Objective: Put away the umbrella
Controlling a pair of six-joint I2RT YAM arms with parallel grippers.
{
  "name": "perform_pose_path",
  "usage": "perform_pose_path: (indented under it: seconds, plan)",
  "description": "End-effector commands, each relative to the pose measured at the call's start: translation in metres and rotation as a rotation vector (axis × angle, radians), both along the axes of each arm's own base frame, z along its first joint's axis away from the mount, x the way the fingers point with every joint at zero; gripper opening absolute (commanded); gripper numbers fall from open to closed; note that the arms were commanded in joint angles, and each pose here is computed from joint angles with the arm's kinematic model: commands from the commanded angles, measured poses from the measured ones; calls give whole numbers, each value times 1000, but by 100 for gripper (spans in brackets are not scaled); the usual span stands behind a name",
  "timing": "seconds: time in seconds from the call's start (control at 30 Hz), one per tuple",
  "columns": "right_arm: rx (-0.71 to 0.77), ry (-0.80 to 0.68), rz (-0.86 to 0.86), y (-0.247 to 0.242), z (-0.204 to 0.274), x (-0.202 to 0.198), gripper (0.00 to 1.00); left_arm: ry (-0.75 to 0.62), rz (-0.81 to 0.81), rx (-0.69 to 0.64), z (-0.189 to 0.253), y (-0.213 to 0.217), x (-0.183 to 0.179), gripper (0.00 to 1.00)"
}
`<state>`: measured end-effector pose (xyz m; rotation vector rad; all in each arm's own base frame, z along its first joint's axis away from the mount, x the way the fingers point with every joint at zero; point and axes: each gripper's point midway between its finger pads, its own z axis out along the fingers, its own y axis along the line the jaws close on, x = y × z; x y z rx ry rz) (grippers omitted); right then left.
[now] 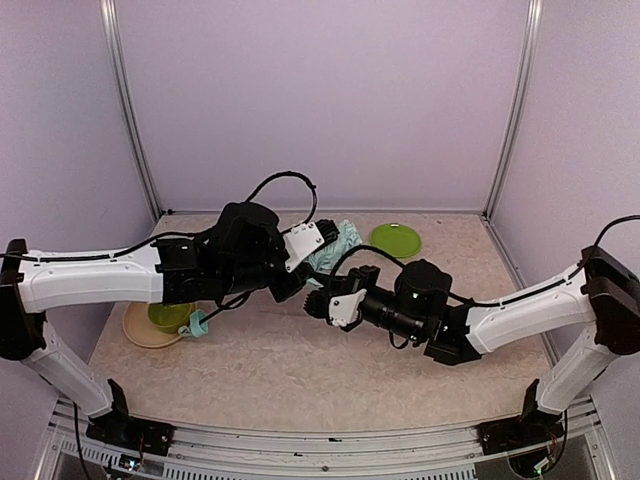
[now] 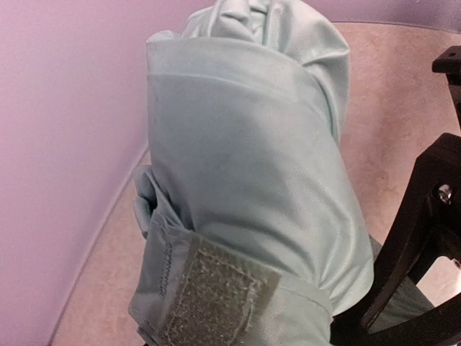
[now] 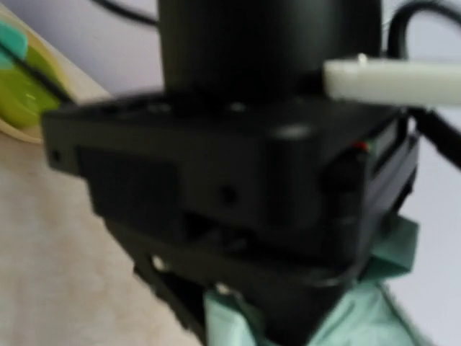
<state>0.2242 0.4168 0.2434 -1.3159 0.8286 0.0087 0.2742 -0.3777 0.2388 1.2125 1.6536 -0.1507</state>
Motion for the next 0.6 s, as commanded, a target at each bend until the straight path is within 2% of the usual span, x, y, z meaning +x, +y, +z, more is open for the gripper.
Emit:
perform_pose_path:
  seconds: [0.0,0.1,0.23,0.43,0.57]
  plan:
    - [2,-142,-130,2,6,21,1,-422,126,71,67,25,6,0]
    - [-9,-173,-138,-1,0,21,4,-549,137,145,71,38,-5,0]
    - [-11,-184,-138,-5,-1,19,9,-648,127,210,72,48,-16,0]
    - [-60,-210,-130,-4,-11,19,16,-733,95,293,70,45,-24,0]
    - [-79,-212,-124,-5,-19,17,25,-753,116,318,72,47,-21,0]
